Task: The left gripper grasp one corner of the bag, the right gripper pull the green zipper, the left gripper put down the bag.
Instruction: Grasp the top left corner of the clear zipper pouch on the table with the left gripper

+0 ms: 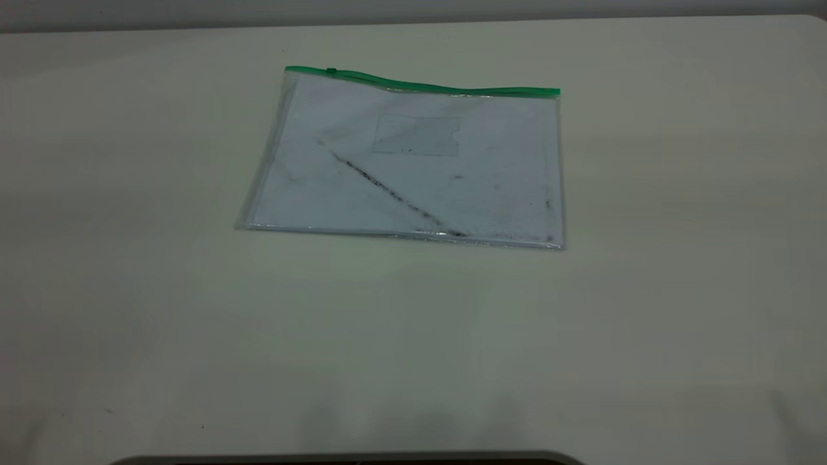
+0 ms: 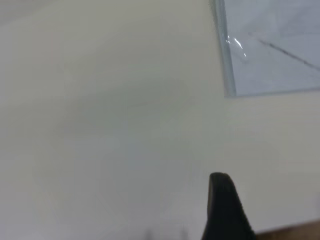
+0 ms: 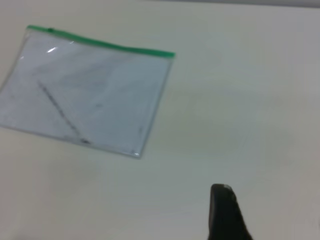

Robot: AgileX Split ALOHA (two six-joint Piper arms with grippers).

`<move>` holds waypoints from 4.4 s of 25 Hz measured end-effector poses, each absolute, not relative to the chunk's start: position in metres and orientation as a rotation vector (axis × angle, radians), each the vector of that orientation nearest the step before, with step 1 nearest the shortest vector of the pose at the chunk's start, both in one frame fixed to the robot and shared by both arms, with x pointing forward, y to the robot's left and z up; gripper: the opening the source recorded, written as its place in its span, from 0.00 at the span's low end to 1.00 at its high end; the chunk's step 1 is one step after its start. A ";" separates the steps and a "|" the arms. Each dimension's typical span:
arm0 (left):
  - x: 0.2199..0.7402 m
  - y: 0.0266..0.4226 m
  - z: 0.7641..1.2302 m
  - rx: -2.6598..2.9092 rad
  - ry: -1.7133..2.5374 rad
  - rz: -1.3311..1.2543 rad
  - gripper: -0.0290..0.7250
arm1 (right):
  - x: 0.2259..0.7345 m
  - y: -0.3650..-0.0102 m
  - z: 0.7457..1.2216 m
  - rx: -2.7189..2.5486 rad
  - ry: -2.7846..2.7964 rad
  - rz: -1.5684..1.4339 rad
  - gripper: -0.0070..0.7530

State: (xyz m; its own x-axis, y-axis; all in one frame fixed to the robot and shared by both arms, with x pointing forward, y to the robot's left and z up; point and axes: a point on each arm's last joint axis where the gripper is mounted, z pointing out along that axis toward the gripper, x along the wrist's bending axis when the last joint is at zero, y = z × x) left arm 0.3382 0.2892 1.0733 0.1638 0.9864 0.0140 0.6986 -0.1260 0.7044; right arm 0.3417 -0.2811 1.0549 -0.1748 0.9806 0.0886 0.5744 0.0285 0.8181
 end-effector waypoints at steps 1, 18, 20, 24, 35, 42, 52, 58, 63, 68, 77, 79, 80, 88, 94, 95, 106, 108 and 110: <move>0.351 0.288 1.072 1.900 1.605 0.659 0.72 | 0.352 -0.279 1.051 1.580 1.829 1.028 0.65; 0.525 0.277 0.999 2.021 1.760 0.499 0.72 | 0.533 -0.215 1.002 1.441 2.203 1.308 0.65; 0.544 0.276 0.984 2.042 1.781 0.472 0.72 | 0.550 -0.198 0.990 1.442 2.252 1.317 0.65; 0.583 0.273 0.952 2.112 1.786 0.427 0.72 | 0.576 -0.175 0.972 1.419 2.321 1.320 0.65; 0.674 0.269 0.895 2.221 1.768 0.318 0.72 | 0.591 -0.156 0.941 1.447 2.431 1.333 0.65; 0.711 0.251 0.873 2.130 1.620 0.107 0.72 | 0.592 -0.156 0.935 1.465 2.440 1.325 0.65; 0.744 0.274 0.828 2.000 1.381 0.000 0.72 | 0.592 -0.156 0.932 1.468 2.449 1.320 0.65; 0.751 0.268 0.801 1.942 1.311 -0.044 0.72 | 0.592 -0.156 0.932 1.469 2.449 1.320 0.65; 0.754 0.264 0.782 1.864 1.295 -0.058 0.72 | 0.593 -0.156 0.933 1.467 2.449 1.320 0.65; 0.754 0.262 0.769 1.791 1.303 -0.073 0.72 | 0.593 -0.156 0.933 1.468 2.448 1.321 0.65; 0.751 0.249 0.753 1.770 1.285 -0.105 0.72 | 0.593 -0.156 0.933 1.468 2.448 1.321 0.65; 0.752 0.240 0.755 1.786 1.251 -0.099 0.72 | 0.593 -0.156 0.933 1.468 2.448 1.321 0.65; 0.752 0.235 0.754 1.794 1.238 -0.101 0.72 | 0.593 -0.156 0.933 1.468 2.448 1.321 0.65; 0.753 0.221 0.743 1.783 1.233 -0.108 0.72 | 0.593 -0.156 0.933 1.471 2.446 1.323 0.65; 0.759 0.225 0.744 1.776 1.243 -0.069 0.72 | 0.593 -0.156 0.933 1.471 2.446 1.323 0.65; 0.761 0.226 0.746 1.771 1.244 -0.056 0.72 | 0.593 -0.156 0.933 1.471 2.446 1.323 0.65; 0.769 0.234 0.757 1.736 1.266 -0.095 0.72 | 0.592 -0.156 0.933 1.470 2.449 1.325 0.65; 0.767 0.234 0.752 1.735 1.273 -0.124 0.72 | 0.592 -0.156 0.933 1.470 2.449 1.325 0.65; 0.764 0.233 0.746 1.737 1.279 -0.144 0.72 | 0.592 -0.156 0.933 1.470 2.449 1.325 0.65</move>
State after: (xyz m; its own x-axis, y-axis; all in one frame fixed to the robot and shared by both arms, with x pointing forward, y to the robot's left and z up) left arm 0.7644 0.2333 0.7462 0.4479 0.6848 -0.5748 0.7956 -0.0120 0.6057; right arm 0.5924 -0.1555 0.9328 -0.5642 0.7232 0.3984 0.7290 0.2098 0.6516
